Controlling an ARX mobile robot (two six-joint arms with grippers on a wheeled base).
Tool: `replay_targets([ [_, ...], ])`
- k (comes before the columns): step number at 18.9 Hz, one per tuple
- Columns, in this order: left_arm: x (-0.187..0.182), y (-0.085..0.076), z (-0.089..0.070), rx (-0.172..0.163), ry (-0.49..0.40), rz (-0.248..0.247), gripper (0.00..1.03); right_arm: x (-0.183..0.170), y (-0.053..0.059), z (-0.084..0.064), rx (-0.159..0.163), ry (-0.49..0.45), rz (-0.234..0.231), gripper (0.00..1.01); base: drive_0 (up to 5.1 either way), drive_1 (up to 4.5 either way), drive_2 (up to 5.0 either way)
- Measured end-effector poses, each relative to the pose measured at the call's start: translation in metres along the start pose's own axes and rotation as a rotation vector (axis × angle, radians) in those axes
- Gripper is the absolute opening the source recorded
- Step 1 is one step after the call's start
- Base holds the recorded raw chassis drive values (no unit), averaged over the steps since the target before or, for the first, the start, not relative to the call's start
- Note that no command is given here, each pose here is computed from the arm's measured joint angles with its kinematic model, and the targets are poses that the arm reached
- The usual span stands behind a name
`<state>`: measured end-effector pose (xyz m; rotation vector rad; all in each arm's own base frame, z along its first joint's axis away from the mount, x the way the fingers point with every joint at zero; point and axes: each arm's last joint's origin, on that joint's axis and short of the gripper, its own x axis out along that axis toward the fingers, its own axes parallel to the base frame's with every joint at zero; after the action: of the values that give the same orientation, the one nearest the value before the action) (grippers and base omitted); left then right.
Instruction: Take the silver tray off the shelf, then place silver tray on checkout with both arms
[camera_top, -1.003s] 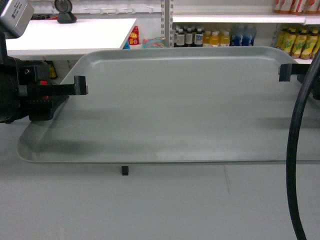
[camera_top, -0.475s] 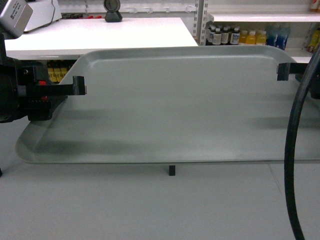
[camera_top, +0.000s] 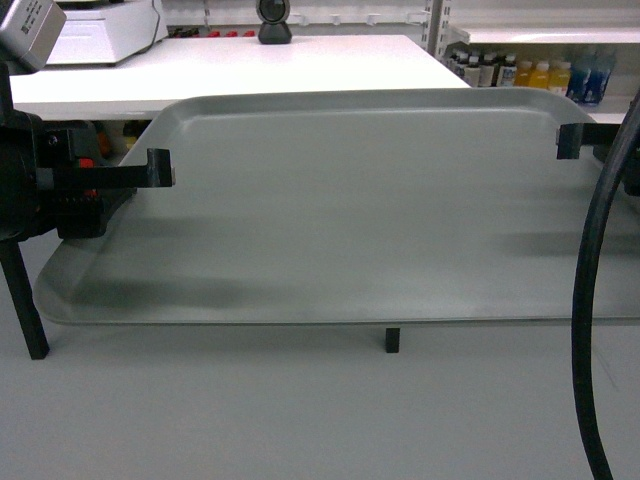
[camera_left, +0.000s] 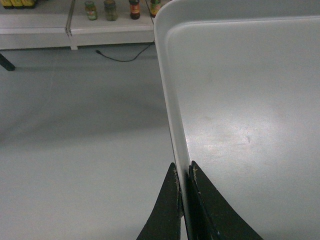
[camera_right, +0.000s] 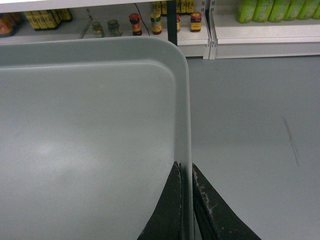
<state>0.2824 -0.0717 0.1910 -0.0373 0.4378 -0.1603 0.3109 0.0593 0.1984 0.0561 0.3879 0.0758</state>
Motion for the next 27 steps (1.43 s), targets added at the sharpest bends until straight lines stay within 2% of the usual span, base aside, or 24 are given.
replay_targets([
  [8,0.0000,0.0003,-0.0002,0.000,0.003,0.000,0.03,0.0001,0.0000,-0.0005,0.000,0.004,0.000,0.03,-5.0,2.50,2.5],
  [10,0.0001,0.0012,-0.0002,-0.001,0.004,0.003,0.03,0.0000,0.0004,-0.0003,-0.001,0.002,-0.002,0.03,0.0,0.00,0.0],
  [11,0.0002,0.0036,-0.0006,0.000,0.008,0.016,0.03,-0.0004,0.0041,-0.0005,-0.005,0.001,0.010,0.03,0.0,0.00,0.0],
  [23,0.0000,0.0006,-0.0005,0.003,0.004,0.003,0.03,0.0001,0.0013,-0.0009,-0.006,0.006,0.002,0.03,-0.1,-0.09,-0.1],
  [27,0.0000,0.0007,-0.0007,0.003,0.006,0.003,0.03,-0.0001,0.0013,-0.0010,-0.006,0.008,0.001,0.03,0.0,4.28,-4.3],
])
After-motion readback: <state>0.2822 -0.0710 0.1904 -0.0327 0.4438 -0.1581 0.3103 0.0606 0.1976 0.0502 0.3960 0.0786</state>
